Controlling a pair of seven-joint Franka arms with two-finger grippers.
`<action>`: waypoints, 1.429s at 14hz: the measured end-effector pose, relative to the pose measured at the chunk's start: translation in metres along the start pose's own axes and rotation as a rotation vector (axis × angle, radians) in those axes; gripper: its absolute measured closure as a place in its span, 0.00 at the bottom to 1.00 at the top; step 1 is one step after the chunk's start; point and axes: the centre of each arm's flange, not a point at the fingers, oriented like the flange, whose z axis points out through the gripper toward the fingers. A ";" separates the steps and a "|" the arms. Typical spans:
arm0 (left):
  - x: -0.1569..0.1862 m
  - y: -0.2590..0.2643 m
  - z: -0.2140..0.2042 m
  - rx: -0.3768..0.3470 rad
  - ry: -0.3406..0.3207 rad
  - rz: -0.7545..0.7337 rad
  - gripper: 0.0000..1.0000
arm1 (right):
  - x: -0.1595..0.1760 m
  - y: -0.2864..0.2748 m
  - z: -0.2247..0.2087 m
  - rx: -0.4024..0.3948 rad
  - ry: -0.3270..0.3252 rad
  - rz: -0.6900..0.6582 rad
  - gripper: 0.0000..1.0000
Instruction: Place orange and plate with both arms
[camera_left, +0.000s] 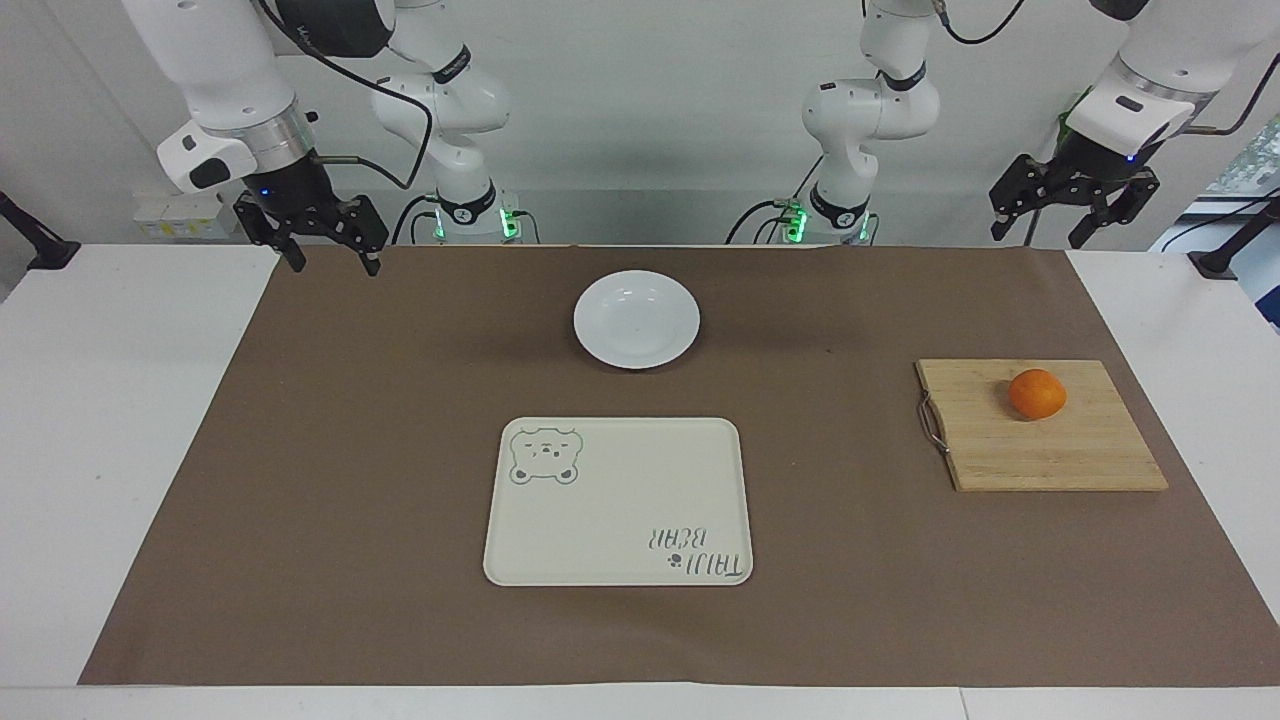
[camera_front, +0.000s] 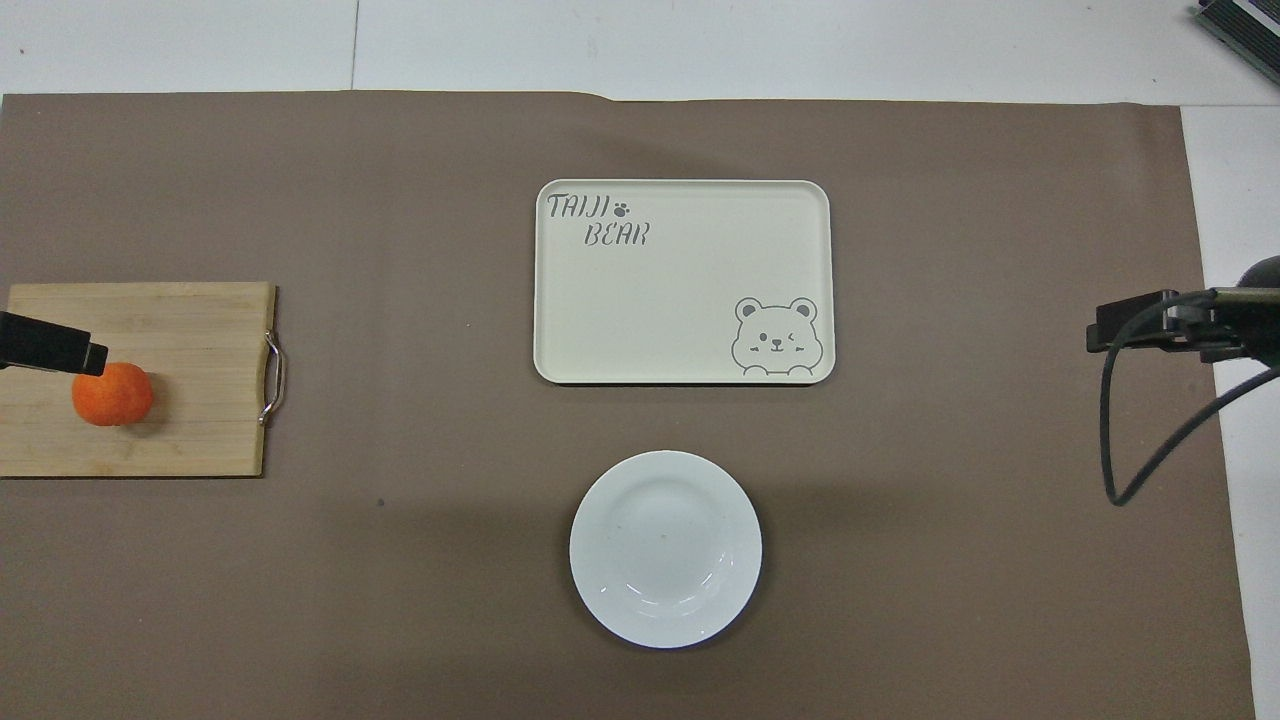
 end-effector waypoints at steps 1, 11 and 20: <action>0.000 -0.014 0.001 0.002 0.009 -0.001 0.00 | 0.000 0.000 0.000 0.000 0.000 0.000 0.00; 0.014 -0.132 0.097 0.012 0.023 0.027 0.00 | 0.000 0.000 0.000 0.000 0.000 0.000 0.00; -0.003 -0.161 0.236 0.000 -0.014 0.022 0.00 | 0.000 0.000 0.000 0.000 0.000 0.000 0.00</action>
